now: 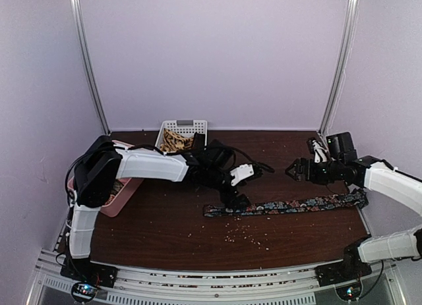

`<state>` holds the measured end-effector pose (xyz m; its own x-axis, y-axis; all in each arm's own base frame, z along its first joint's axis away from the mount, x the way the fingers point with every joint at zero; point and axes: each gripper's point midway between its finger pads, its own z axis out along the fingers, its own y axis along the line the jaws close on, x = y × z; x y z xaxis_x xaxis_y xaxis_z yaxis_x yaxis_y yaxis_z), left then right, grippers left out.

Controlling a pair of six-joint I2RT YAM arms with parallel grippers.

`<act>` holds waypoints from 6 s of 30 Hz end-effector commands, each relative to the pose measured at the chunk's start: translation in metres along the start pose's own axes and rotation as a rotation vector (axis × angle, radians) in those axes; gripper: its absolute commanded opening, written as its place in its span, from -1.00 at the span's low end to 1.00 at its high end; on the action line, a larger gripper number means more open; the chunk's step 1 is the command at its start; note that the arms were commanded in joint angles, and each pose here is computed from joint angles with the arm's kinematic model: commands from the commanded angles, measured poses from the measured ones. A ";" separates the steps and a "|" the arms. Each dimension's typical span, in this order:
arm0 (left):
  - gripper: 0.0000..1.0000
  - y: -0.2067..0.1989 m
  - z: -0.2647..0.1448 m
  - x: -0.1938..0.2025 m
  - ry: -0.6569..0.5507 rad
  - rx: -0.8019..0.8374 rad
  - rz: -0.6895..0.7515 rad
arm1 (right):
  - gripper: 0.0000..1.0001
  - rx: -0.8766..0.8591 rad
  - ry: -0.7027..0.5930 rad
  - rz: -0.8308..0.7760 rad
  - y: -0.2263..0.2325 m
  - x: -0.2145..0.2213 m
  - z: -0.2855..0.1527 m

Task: Roll the ties
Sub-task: Smooth out the tie at the center of the board, then pick up the tie from the center of the board.

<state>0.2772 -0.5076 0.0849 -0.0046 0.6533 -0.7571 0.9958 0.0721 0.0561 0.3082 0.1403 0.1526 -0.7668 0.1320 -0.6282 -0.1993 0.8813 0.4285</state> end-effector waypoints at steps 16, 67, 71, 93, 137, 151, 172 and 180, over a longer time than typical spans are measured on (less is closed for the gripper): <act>0.51 -0.034 0.092 0.001 0.076 0.085 -0.006 | 1.00 -0.108 -0.186 0.249 -0.035 -0.024 -0.035; 0.96 0.064 -0.245 0.043 -0.345 -0.553 -0.555 | 0.99 -0.841 0.393 0.214 0.271 0.097 0.085; 0.96 0.064 -0.242 0.047 -0.343 -0.551 -0.563 | 0.99 -0.870 0.435 0.224 0.290 0.103 0.096; 0.96 0.044 -0.226 0.058 -0.317 -0.444 -0.571 | 0.99 -0.917 0.422 0.292 0.293 0.090 0.110; -0.32 -0.039 0.005 0.093 0.079 0.093 -0.064 | 1.00 -0.563 0.173 0.240 0.084 0.041 0.024; 0.41 -0.016 -0.070 0.067 -0.078 -0.098 -0.114 | 0.78 -0.568 0.253 0.224 0.116 0.061 0.045; 0.33 -0.018 -0.089 0.133 -0.098 -0.187 -0.196 | -0.85 -0.551 0.489 0.146 0.185 0.119 0.123; 0.32 -0.016 -0.078 0.136 -0.084 -0.159 -0.179 | -0.92 -0.468 0.550 0.120 0.163 0.144 0.150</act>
<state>0.2430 -0.3494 0.0209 -0.2143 0.5879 -0.7801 0.9448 0.3275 -0.0128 0.2517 0.3698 0.0471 -0.9758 -0.1211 -0.1821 -0.2187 0.5466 0.8083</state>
